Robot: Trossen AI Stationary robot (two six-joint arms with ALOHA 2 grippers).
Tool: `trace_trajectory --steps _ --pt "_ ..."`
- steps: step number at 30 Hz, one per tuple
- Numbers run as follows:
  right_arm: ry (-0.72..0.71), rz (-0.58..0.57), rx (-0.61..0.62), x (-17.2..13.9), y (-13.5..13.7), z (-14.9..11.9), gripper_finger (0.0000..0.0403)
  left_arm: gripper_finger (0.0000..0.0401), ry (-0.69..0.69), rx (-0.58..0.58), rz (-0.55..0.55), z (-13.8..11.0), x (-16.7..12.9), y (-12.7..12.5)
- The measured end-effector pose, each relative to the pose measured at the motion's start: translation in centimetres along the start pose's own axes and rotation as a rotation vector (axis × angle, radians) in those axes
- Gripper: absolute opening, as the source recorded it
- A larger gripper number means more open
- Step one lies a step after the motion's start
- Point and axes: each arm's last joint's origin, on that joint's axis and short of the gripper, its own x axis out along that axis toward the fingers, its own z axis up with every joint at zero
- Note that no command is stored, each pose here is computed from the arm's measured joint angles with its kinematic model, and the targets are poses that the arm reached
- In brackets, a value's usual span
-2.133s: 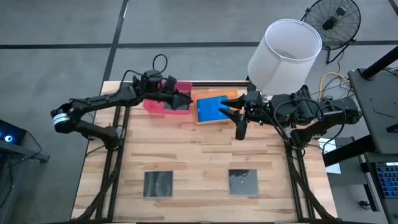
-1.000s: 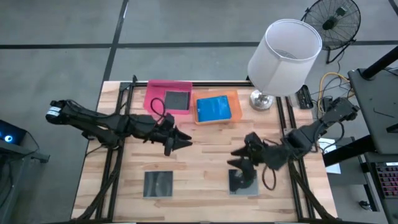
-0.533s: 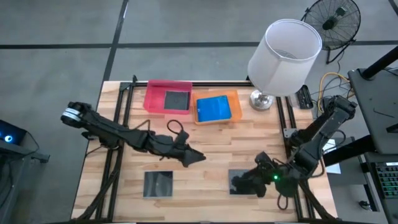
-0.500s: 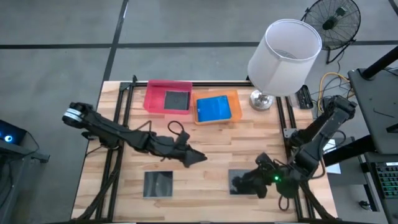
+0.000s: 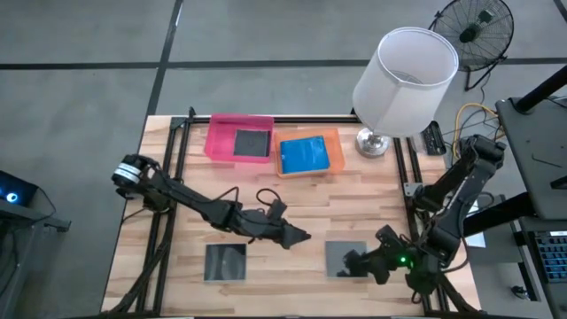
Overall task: Pick & place jewel cases by type
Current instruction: Put the right black CD case into the pink bin
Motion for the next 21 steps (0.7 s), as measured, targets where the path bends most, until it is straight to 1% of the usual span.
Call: trace_trajectory --steps 7,14,18,21 --pt "0.05 -0.11 0.12 1.3 -3.0 -0.3 0.0246 0.0174 0.002 -0.002 -0.008 -0.4 1.0 -0.5" --pt "0.116 -0.211 0.19 2.0 -5.1 -0.6 0.0241 0.0174 0.005 -0.005 -0.003 -0.5 1.1 -0.4" --pt "0.177 -0.27 0.194 2.2 -5.9 -0.7 0.0235 0.0174 0.005 -0.006 0.0 -0.5 1.1 -0.4" --pt "0.192 -0.288 0.191 2.2 -6.3 -0.8 0.0235 0.0174 0.005 -0.004 0.0 -0.6 1.1 -0.3"
